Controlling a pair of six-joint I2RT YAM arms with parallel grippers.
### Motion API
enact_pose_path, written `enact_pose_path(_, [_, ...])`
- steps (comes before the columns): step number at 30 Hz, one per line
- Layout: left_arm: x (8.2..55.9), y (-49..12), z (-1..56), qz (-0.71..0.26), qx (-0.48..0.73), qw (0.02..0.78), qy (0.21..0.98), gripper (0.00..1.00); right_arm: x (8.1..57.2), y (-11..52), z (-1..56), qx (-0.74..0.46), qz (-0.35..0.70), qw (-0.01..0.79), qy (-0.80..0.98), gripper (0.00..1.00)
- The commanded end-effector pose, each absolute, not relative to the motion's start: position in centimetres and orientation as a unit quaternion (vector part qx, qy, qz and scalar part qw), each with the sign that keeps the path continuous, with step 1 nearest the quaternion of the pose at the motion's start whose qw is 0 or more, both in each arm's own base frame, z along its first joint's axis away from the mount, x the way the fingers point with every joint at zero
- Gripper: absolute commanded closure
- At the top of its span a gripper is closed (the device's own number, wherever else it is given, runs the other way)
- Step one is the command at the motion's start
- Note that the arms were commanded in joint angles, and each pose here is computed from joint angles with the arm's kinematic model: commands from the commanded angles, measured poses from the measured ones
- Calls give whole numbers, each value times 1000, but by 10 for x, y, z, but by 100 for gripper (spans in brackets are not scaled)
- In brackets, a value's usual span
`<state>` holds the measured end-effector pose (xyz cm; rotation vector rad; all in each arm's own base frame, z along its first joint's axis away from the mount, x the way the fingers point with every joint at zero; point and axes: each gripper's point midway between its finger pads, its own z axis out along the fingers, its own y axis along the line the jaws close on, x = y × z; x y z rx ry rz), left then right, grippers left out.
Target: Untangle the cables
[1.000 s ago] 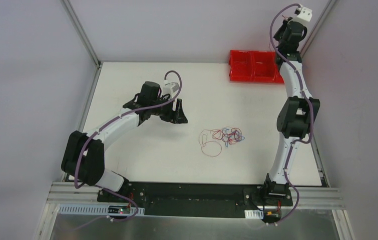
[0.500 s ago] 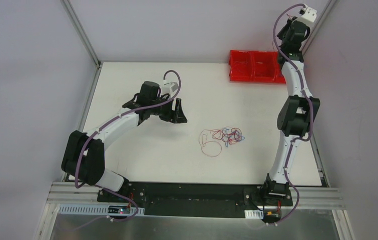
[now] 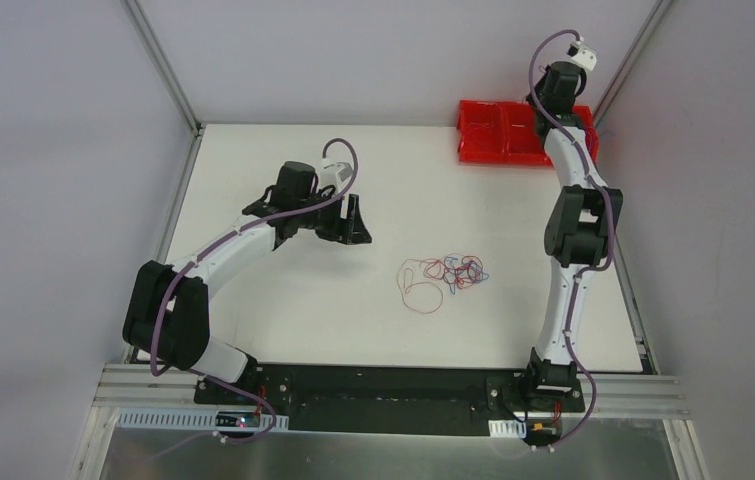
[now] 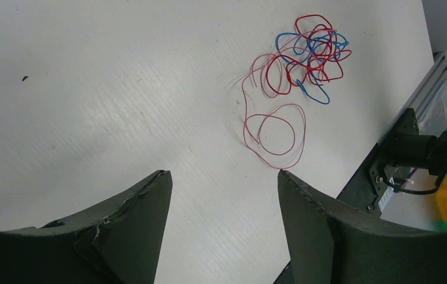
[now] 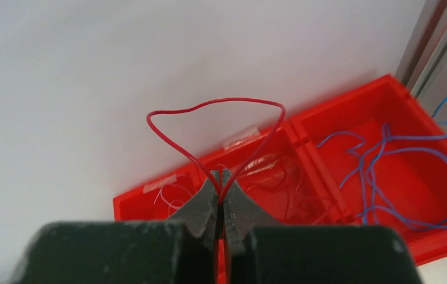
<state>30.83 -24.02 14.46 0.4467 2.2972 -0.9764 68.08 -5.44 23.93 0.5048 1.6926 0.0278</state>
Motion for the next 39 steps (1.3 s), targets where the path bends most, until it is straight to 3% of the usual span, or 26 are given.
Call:
enact_pose_path(1, [310, -242, 152, -383, 164, 306, 856, 33, 687, -45, 218, 249, 55, 602, 757, 100])
enact_pose_path(9, [308, -238, 151, -384, 155, 304, 858, 33, 696, -45, 182, 280, 77, 566, 772, 100])
enact_pose_path(12, [307, -236, 149, -383, 153, 303, 859, 33, 696, -45, 177, 286, 82, 561, 773, 81])
enact_pose_path(15, [306, -235, 148, -384, 151, 301, 860, 32, 696, -45, 187, 284, 84, 568, 768, 71])
enact_pose_path(18, [307, -235, 149, -384, 148, 302, 860, 32, 695, -46, 205, 277, 83, 581, 761, 50])
enact_pose_path(24, [305, -234, 156, -387, 148, 304, 858, 31, 681, -30, 249, 225, 111, 596, 763, 25])
enact_pose_path(29, [293, -233, 166, -394, 156, 289, 858, 23, 641, 2, 292, 152, 144, 594, 777, 11])
enact_pose_path(33, [287, -230, 181, -397, 162, 270, 862, 2, 590, 24, 333, 98, 175, 589, 783, 8])
enact_pose_path(39, [293, -216, 209, -412, 140, 237, 869, 1, 481, 61, 370, -27, 213, 533, 818, 5])
